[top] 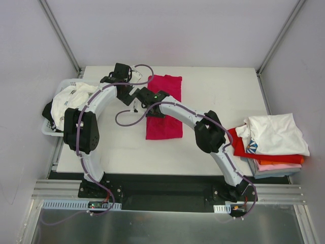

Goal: Fold and stack the t-shirts
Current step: Fold the folded rectangular tshirt in 1/3 of the way

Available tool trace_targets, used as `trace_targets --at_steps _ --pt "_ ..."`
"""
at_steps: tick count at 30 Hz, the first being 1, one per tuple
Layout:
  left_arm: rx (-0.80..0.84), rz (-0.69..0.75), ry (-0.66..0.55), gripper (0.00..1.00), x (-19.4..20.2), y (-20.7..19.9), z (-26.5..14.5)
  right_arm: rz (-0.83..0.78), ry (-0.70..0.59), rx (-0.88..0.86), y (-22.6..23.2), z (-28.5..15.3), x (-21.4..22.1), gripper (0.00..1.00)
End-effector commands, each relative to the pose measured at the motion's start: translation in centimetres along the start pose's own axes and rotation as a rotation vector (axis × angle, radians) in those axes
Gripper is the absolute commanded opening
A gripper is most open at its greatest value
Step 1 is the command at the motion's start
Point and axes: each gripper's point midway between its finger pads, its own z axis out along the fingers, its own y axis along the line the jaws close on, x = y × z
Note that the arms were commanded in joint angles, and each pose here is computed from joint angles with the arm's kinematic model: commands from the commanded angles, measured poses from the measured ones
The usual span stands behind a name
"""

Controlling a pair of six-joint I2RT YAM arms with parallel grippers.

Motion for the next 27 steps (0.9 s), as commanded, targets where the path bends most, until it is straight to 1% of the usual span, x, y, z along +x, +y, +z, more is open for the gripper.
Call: trace_targets --at_steps 1,5,14,21,24,27 --pt "-0.021 -0.022 -0.021 0.97 -0.4 0.6 -0.8 -0.011 -0.017 0.130 -3.0 -1.4 -1.2 0.01" --pt "-0.027 -0.025 -0.017 0.97 -0.4 0.7 -0.7 -0.026 -0.016 0.172 -3.7 -1.1 -1.7 0.02" --pt "-0.035 -0.025 -0.001 0.97 0.0 0.8 -0.5 -0.062 -0.050 0.248 -4.3 -0.9 -3.2 0.11" --pt "-0.043 -0.023 0.003 0.97 0.0 0.9 -0.4 -0.076 -0.111 0.303 -5.0 -0.8 -5.0 0.15" --pt "-0.042 -0.023 0.006 0.97 0.1 0.8 -0.4 -0.093 -0.122 0.321 -5.1 -0.5 -5.4 0.18" --pt "-0.044 -0.022 0.005 0.97 0.0 0.9 -0.3 -0.114 -0.124 0.345 -5.3 -0.1 -5.7 0.31"
